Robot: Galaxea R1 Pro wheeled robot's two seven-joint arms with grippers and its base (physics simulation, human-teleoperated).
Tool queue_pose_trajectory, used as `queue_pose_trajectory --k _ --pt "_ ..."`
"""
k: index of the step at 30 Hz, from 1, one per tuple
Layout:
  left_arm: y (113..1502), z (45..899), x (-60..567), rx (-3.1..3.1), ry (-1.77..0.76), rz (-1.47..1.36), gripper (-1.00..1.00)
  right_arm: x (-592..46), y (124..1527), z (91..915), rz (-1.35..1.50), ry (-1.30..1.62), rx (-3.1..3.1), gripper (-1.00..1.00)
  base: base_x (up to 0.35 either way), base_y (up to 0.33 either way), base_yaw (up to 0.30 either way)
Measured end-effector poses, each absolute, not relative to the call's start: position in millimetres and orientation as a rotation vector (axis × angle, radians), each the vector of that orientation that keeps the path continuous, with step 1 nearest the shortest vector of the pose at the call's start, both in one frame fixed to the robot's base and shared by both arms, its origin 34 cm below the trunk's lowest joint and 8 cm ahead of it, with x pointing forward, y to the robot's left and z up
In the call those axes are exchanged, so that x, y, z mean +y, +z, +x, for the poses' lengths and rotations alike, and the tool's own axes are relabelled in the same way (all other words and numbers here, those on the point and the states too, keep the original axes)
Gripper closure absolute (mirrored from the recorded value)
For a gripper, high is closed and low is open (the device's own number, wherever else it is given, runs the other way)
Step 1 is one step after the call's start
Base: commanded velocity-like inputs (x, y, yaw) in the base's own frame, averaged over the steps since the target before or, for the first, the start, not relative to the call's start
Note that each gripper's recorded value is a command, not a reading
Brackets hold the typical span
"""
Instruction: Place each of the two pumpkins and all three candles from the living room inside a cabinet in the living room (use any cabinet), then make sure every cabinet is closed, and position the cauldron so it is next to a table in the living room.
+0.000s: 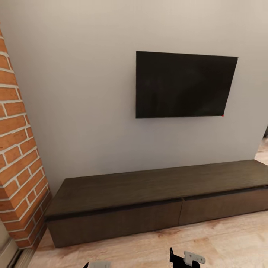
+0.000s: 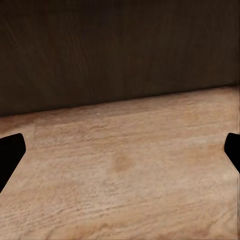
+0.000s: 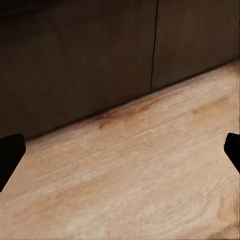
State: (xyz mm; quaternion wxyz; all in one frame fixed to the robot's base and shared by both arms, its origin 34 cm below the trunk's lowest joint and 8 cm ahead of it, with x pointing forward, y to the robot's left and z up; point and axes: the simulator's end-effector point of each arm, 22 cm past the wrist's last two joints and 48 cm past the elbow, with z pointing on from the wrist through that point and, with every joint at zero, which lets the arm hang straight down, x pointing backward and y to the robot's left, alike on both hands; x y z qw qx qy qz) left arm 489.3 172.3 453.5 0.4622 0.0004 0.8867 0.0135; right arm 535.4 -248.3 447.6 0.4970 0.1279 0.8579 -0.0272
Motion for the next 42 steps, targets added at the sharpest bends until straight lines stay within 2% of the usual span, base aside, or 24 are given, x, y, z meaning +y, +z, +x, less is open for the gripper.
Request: queue_pose_trajectory --k 42 --pt "549.1 507.7 172.6 2.152 0.04 0.008 -1.0 -247.2 549.6 557.2 0.291 -0.062 2.039 -1.0 0.0 0.0 -0.234"
